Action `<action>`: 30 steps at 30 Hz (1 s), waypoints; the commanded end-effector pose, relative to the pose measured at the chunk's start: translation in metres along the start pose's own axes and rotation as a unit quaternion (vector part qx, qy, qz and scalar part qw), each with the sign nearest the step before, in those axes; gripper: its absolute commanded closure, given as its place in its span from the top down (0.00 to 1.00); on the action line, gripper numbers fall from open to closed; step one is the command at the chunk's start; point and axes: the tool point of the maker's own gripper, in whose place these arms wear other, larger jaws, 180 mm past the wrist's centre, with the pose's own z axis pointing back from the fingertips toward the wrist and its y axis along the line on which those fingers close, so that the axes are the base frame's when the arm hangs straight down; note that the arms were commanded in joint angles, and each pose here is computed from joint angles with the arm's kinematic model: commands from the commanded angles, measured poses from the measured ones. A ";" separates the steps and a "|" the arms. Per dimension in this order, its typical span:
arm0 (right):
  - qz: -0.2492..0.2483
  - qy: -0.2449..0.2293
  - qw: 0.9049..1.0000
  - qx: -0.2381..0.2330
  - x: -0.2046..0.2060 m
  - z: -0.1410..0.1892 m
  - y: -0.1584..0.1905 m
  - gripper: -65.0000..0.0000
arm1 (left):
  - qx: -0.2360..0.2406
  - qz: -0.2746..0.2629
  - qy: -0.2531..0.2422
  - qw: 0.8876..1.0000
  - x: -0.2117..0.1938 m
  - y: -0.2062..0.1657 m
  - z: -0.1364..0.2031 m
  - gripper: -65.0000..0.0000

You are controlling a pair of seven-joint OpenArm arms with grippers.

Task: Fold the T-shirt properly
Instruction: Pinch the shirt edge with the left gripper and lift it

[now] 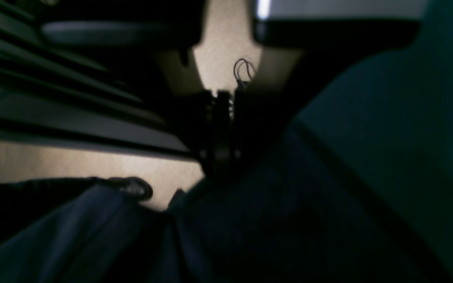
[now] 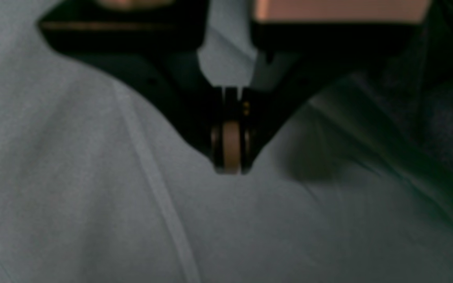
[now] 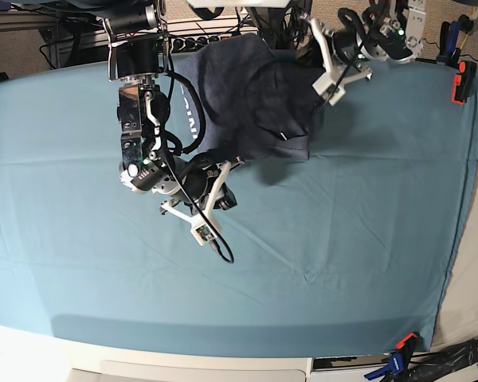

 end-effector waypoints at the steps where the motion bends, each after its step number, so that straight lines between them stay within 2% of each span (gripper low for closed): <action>1: 0.007 -0.033 0.999 -0.001 0.022 0.004 -0.002 0.00 | 0.003 -0.008 -0.018 1.000 0.012 0.003 0.003 0.00; 10: 0.010 -0.021 1.000 -0.005 0.017 0.005 -0.004 0.00 | 0.027 -0.038 -0.043 0.998 0.042 0.018 0.002 0.00; 20: 0.030 0.022 0.998 -0.040 0.002 0.008 -0.019 0.00 | 0.035 -0.024 -0.040 0.998 0.048 0.041 -0.012 0.00; 30: 0.081 0.047 0.991 -0.099 0.003 0.047 -0.053 0.00 | 0.053 -0.053 -0.070 0.995 0.091 0.059 -0.009 0.00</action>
